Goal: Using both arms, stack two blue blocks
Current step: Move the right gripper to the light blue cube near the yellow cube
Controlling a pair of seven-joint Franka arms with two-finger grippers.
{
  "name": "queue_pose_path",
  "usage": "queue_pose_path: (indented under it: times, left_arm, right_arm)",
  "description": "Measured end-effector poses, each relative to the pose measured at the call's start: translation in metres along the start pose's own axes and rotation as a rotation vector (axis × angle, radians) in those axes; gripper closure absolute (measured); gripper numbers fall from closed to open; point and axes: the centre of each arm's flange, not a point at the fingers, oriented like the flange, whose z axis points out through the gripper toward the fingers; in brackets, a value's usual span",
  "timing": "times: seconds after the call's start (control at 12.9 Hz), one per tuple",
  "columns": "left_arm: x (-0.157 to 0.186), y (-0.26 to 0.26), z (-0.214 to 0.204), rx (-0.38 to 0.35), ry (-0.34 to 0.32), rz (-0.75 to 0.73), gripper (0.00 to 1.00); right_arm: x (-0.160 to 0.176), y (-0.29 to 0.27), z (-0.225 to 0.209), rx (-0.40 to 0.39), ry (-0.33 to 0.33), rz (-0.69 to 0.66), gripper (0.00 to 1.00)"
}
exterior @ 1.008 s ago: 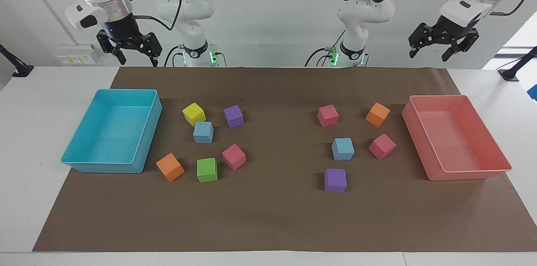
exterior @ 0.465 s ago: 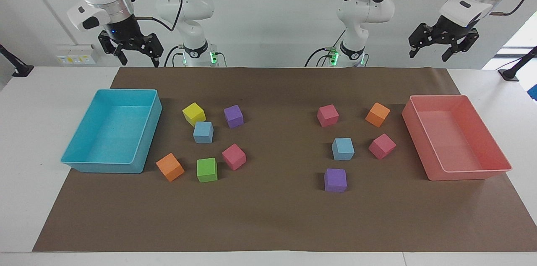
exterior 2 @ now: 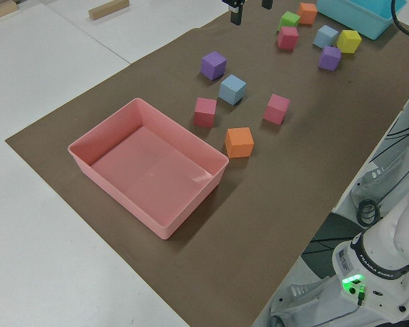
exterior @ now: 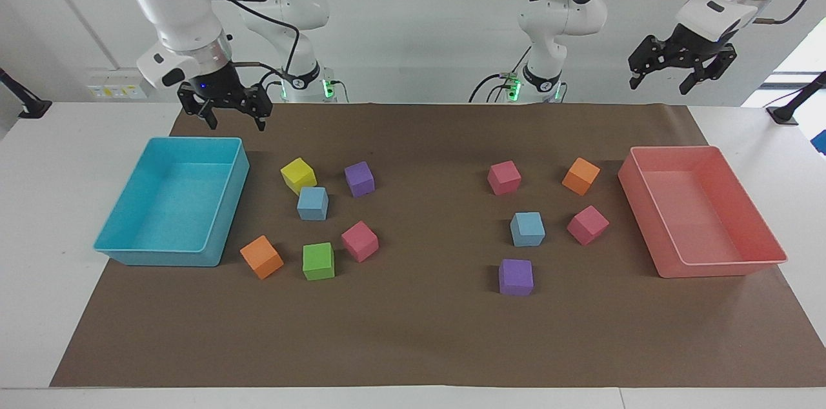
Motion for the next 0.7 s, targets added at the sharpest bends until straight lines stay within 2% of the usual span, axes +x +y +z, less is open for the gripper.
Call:
queue_pose_path:
  times: [0.39, 0.7]
  left_arm:
    - [0.0, 0.0, 0.0, 0.0, 0.0, 0.0, 0.0]
    - [0.0, 0.0, 0.0, 0.0, 0.0, 0.0, 0.0]
  right_arm:
    - [0.033, -0.033, 0.107, -0.003, 0.018, -0.044, 0.0]
    - [0.024, -0.037, 0.17, 0.038, -0.004, -0.023, 0.0]
